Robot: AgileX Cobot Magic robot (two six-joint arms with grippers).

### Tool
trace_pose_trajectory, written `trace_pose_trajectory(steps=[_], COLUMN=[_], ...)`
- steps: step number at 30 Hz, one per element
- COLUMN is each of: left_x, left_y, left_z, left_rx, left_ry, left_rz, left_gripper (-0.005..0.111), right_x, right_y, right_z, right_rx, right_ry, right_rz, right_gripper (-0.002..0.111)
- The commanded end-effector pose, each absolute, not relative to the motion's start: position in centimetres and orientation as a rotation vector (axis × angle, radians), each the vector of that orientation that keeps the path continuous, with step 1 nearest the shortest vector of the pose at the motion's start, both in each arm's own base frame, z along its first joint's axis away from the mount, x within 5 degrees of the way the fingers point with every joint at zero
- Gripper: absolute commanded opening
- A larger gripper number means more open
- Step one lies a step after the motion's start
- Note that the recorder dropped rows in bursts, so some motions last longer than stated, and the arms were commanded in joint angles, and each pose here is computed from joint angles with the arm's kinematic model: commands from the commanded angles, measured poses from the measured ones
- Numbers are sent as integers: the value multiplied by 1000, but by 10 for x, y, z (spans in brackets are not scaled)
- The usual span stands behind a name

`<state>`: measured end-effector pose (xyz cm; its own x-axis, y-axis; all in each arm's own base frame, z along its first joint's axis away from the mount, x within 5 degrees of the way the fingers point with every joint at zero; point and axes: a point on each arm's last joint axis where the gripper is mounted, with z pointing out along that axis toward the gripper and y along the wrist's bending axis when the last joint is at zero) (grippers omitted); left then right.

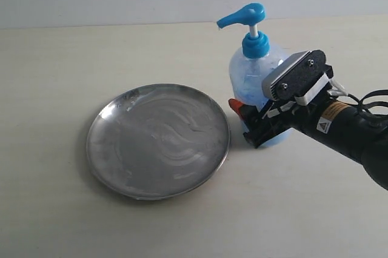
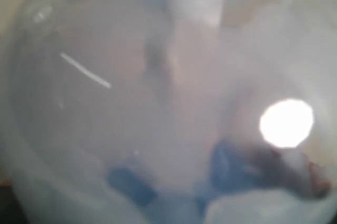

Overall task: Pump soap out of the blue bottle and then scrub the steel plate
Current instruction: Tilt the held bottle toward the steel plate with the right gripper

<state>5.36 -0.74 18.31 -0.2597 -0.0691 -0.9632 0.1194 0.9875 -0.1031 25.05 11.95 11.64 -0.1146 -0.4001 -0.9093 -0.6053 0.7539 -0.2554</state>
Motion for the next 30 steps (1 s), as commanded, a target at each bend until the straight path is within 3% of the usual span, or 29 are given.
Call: trace_pose_trajectory(steps=[1,30], left_x=[53,53], left_y=[-7,-7], left_z=[184,184], left_rx=[31,31], left_ry=[1812,1812], left_rz=[-180,-180], left_gripper=[0,0], right_x=[250,247], right_y=[124,127], right_z=[124,127], right_rx=[-844,-864], right_ry=[1653,1705], right_rz=[219,194], right_gripper=[0,0])
